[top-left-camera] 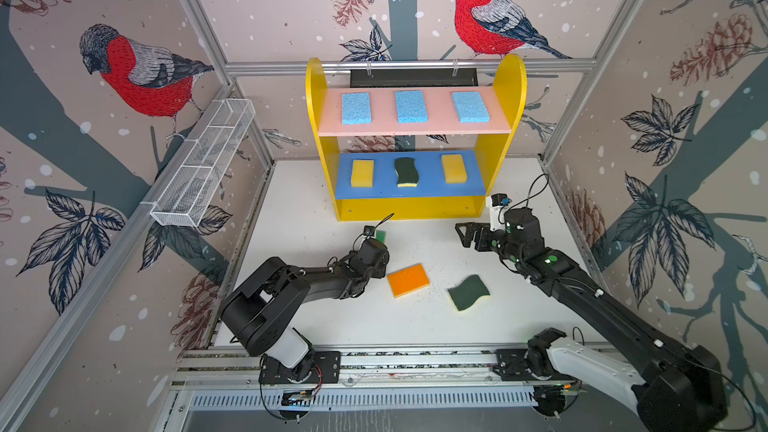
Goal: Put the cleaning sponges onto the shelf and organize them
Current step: 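Carry the green sponge toward the yellow shelf base under the blue shelf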
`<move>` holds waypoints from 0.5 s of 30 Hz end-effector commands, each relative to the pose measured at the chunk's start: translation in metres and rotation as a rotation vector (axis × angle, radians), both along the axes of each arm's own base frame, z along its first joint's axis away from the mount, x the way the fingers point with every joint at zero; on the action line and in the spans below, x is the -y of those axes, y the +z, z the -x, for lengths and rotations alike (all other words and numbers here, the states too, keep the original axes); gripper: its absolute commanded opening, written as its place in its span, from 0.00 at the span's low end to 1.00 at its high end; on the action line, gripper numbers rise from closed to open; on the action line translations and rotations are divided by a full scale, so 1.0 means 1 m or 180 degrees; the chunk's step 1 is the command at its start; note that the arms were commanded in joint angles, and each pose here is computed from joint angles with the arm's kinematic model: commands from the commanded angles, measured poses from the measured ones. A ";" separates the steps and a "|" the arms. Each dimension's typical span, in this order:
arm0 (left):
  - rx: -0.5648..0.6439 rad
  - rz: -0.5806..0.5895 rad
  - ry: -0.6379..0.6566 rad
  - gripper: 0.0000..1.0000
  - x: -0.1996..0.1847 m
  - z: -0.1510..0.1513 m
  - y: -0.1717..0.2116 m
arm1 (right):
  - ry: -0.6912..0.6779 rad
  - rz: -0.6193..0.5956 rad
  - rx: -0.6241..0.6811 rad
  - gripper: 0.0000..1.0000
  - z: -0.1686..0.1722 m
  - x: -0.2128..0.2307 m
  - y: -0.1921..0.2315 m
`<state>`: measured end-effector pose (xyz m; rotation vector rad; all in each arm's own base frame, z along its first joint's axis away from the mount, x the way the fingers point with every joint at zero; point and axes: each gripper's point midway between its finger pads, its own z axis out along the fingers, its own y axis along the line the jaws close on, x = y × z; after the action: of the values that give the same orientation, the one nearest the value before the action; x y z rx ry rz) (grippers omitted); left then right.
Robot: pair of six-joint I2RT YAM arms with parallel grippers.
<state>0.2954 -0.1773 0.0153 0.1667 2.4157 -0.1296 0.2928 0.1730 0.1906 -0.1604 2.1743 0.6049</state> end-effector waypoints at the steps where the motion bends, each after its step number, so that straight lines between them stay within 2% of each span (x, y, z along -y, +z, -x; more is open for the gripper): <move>1: -0.0392 -0.0064 0.0102 0.70 -0.013 0.024 -0.020 | 0.0007 -0.0058 0.0074 1.00 -0.004 -0.003 0.007; 8: -0.0165 0.0149 0.0403 0.68 -0.030 0.013 -0.006 | 0.0019 -0.0024 0.0055 1.00 -0.003 -0.003 0.001; 15: 0.0149 0.0225 0.0429 0.67 -0.036 -0.010 0.021 | 0.0033 -0.0034 0.0067 1.00 -0.004 -0.004 -0.003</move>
<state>0.2970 -0.1394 0.0264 -0.0428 2.3978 -0.1464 0.2934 0.1736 0.1826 -0.1616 2.1827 0.6025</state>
